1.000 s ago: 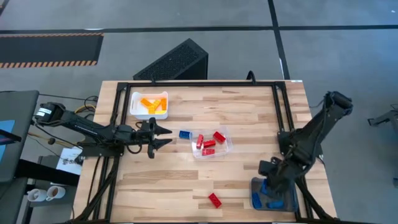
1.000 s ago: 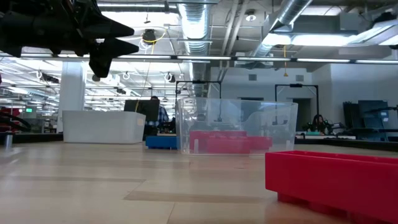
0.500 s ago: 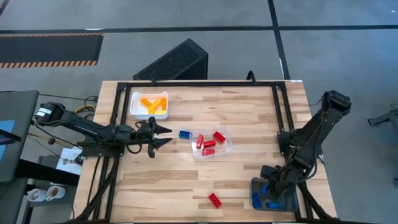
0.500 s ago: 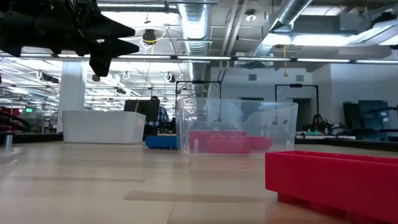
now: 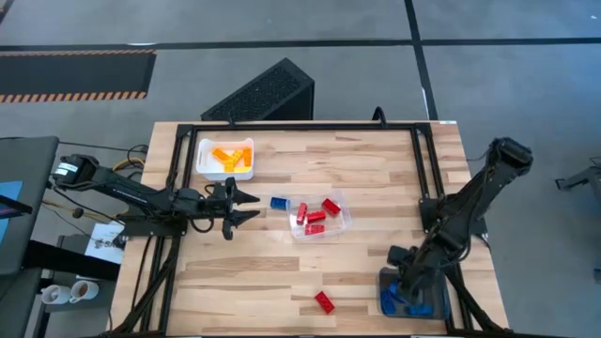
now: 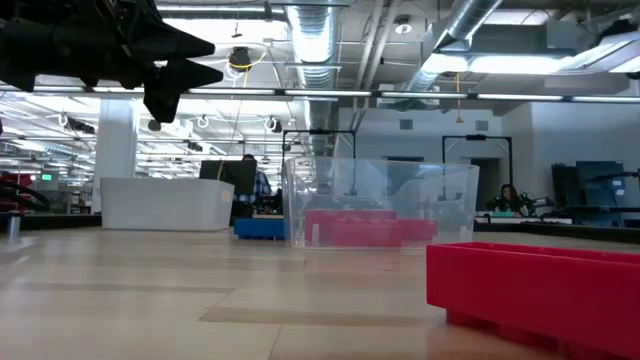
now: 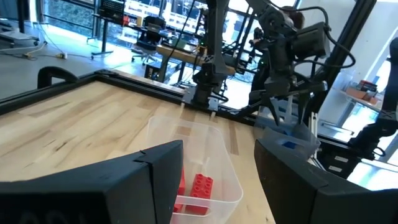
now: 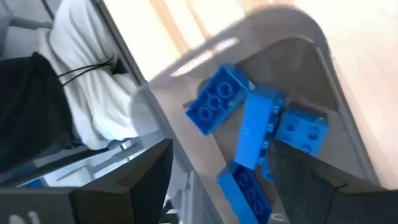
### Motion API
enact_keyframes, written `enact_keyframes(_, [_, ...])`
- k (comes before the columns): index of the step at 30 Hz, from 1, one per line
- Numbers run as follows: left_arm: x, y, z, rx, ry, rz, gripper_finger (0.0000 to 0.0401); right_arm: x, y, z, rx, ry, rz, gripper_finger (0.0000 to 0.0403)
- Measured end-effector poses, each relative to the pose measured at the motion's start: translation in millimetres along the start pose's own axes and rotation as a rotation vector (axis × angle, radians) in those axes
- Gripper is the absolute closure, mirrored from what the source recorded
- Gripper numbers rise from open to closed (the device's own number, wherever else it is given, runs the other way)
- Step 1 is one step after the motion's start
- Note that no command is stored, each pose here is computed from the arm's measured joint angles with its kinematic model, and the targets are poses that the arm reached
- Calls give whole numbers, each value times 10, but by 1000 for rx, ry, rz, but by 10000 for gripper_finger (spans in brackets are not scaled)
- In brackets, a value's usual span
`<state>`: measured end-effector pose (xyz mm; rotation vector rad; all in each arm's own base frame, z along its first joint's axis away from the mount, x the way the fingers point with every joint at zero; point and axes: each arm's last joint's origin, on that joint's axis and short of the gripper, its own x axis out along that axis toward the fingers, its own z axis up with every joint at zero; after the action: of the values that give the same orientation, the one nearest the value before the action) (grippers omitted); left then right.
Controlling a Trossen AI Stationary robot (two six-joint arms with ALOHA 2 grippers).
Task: Sort & place blocks by color
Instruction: Put the blue game piece into the black bin
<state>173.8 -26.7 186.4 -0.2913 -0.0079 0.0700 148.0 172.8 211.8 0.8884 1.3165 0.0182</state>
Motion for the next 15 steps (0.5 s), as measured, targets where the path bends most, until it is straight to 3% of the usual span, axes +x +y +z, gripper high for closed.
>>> enact_keyframes(9, [0,0,0,-1,0,0,219,-206,185,372,-118,-79,87,122])
enact_keyframes(15, [-1,-20,13,6,-3,-57,219,-293,125,676,-233,-179,68,122])
